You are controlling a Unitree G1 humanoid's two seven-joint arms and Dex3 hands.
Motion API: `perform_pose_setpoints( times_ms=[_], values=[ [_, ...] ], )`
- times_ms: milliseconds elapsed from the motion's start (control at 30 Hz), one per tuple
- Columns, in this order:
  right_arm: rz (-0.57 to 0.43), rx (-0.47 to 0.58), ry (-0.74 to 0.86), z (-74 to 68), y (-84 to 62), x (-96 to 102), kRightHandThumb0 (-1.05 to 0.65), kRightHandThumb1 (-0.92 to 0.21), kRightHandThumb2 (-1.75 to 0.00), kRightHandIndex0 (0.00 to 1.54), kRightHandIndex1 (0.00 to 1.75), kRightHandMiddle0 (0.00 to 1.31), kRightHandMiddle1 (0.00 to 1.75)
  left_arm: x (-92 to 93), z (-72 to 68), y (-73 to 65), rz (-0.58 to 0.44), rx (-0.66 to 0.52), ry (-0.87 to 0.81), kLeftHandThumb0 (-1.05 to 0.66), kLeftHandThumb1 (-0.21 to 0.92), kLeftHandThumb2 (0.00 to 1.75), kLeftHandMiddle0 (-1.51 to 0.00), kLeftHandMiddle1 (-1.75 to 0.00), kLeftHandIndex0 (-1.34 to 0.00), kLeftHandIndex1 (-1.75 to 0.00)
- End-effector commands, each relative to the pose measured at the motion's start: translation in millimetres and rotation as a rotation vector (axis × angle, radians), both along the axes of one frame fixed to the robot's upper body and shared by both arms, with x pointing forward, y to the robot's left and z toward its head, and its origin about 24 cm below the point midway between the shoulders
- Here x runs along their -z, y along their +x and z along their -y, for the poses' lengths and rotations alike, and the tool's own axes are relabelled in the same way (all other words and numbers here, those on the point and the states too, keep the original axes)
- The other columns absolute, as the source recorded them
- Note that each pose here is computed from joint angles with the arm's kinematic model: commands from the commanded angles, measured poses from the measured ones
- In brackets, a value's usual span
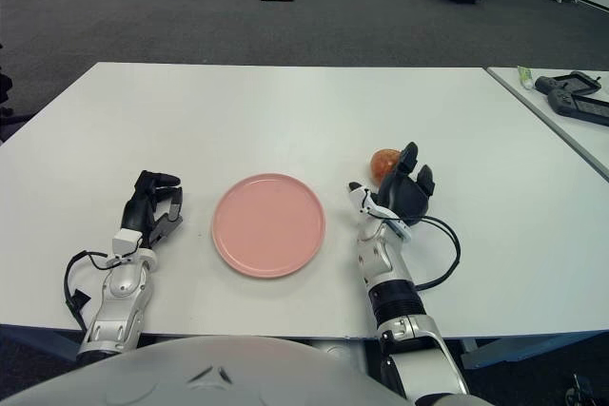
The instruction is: Put the apple into the plate.
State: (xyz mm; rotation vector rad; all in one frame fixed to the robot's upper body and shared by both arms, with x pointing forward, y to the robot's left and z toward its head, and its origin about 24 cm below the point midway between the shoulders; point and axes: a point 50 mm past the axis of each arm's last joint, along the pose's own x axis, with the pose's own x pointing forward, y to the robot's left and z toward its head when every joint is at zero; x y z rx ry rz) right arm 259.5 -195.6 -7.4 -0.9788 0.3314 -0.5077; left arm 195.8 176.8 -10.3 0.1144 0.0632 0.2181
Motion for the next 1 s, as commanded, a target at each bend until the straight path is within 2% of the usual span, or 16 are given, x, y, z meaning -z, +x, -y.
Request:
perform_pose_setpoints(
  times_ms=[0, 367, 733, 967],
  values=[
    [-0.075, -0.026, 0.010, 3.0, 3.7, -3.2, -0.88, -0.60, -0.39, 0.00, 0.00, 0.00, 0.00, 8.0, -0.4, -5.0, -0.050, -0.010, -0.005, -0.36, 0.81, 0.69, -0.53, -1.46, -0.26, -1.75],
    [-0.151, -0.070, 0.024, 3.0, 7.7, -6.7, -0.90, -0.59, -0.39, 0.00, 0.00, 0.00, 0.00, 8.7, -0.1, -6.0, -0.058, -0.014, -0.006, -0.36, 0.80, 0.70, -0.55, -1.48, -0.26, -1.75],
    [-0.151, -0.059, 0.023, 3.2, 17.7, -8.8, -0.86, -0.61, -0.42, 0.00, 0.00, 0.00, 0.00, 8.5, -0.1, -7.1, -0.059, -0.018, -0.007, -0.36, 0.84, 0.64, -0.53, -1.43, -0.24, -1.75],
    [-0.104, -0.038, 0.020, 3.2, 21.7, -7.6, -0.82, -0.56, -0.59, 0.00, 0.00, 0.00, 0.00, 8.1, 0.4, -7.5, -0.054, -0.017, -0.004, -0.36, 0.84, 0.64, -0.53, -1.44, -0.24, -1.75]
  ],
)
